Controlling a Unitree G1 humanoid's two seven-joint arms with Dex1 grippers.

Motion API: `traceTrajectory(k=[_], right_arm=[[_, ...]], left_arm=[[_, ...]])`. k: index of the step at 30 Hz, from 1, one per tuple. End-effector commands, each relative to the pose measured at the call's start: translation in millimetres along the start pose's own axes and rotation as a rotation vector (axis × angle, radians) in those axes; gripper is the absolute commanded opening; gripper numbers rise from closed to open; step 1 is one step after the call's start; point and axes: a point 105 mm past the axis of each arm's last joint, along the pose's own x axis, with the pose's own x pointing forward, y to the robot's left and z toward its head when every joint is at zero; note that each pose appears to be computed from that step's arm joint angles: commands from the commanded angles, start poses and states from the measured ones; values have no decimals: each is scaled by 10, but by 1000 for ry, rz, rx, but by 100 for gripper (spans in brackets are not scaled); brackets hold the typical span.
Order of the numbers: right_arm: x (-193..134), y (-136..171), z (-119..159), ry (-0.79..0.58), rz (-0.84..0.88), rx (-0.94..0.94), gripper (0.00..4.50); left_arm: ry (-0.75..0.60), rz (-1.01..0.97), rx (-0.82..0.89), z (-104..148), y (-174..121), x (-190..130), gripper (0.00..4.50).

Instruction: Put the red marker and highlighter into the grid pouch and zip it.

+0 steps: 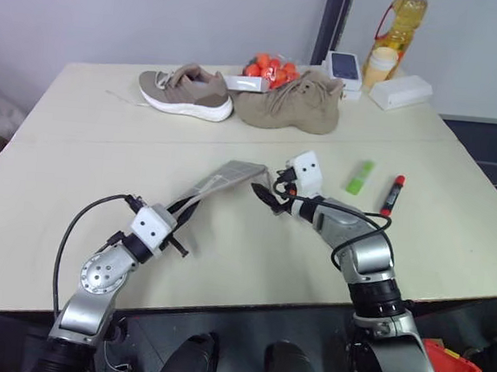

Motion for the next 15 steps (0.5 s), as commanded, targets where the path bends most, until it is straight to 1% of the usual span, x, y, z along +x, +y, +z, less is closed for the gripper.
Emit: traceTrajectory(k=[1,2,3,5,8,11,15], right_arm=[[30,32,190,-64,16,-12,206],[35,32,193,-65,16,-12,160],[38,39,196,-67,18,-16,103],[42,52,199,-67,21,-31,4],[35,92,200,-61,36,-63,4],[10,211,210,-53,98,-139,4],[-50,498,290,-70,240,-244,4]], left_arm=[[-54,-11,22,157,-7,48,0],[-54,-12,22,157,-6,52,0],[-56,-12,22,161,-6,60,0],[-59,-12,22,169,-5,79,0],[-60,-10,21,179,-3,99,0],[-55,-1,20,174,1,112,0],[-49,4,16,157,-38,165,0]])
